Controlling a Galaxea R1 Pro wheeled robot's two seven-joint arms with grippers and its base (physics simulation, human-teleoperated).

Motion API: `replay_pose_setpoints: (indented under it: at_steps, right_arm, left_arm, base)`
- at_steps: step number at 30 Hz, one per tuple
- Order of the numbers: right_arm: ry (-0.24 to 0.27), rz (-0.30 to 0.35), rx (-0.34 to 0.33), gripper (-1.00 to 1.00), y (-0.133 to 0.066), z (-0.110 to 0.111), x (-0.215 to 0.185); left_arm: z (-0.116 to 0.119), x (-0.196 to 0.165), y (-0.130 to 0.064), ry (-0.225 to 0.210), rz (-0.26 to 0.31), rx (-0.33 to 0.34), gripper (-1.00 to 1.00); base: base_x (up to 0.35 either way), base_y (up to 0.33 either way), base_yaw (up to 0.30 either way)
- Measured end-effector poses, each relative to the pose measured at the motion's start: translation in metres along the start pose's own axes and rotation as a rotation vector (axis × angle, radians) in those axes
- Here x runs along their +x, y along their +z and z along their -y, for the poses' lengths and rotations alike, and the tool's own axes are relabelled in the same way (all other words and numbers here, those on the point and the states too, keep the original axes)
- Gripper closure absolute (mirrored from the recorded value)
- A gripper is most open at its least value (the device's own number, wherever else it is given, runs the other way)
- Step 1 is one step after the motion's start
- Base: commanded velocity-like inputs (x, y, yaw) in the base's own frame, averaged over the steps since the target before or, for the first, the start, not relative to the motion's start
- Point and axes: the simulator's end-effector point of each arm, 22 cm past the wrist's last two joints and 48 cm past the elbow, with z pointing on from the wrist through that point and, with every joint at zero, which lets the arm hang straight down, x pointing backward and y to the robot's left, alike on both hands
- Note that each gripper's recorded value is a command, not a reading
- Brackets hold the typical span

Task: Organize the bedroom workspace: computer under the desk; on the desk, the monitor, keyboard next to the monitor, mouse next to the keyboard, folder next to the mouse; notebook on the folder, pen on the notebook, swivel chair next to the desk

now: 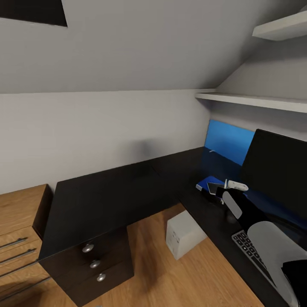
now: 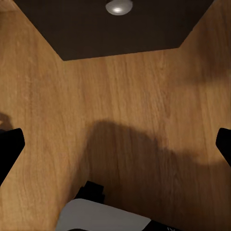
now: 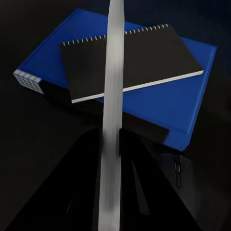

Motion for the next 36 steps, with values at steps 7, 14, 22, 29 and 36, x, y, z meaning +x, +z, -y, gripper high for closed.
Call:
replay_pose_setpoints:
  at_steps: [7, 14, 22, 29, 36]
  right_arm:
    - [-0.004, 0.001, -0.002, 1.00, 0.000, -0.001, 0.000]
    - [-0.002, 0.001, 0.000, 1.00, 0.000, 0.001, -0.001]
    - [-0.006, -0.020, 0.016, 1.00, 0.004, 0.008, 0.009]
    - [-0.008, -0.031, 0.027, 1.00, 0.006, 0.013, 0.014]
    - [-0.006, -0.049, 0.073, 1.00, 0.014, 0.039, 0.023]
  left_arm:
    - [0.000, 0.000, 0.000, 0.000, 0.001, 0.000, -1.00]
    - [0.001, 0.000, -0.001, 0.002, 0.001, 0.002, -1.00]
    - [0.001, 0.000, -0.001, 0.004, 0.001, 0.003, -1.00]
    - [0.002, 0.000, 0.000, 0.004, 0.001, 0.003, -1.00]
    - [0.002, 0.000, 0.000, 0.004, 0.001, 0.003, -1.00]
  base:
    - [0.065, 0.000, -0.002]
    - [0.300, 0.000, 0.000]
    - [0.296, 0.000, 0.000]
    - [0.052, 0.000, 0.000]
    - [0.001, 0.000, 0.000]
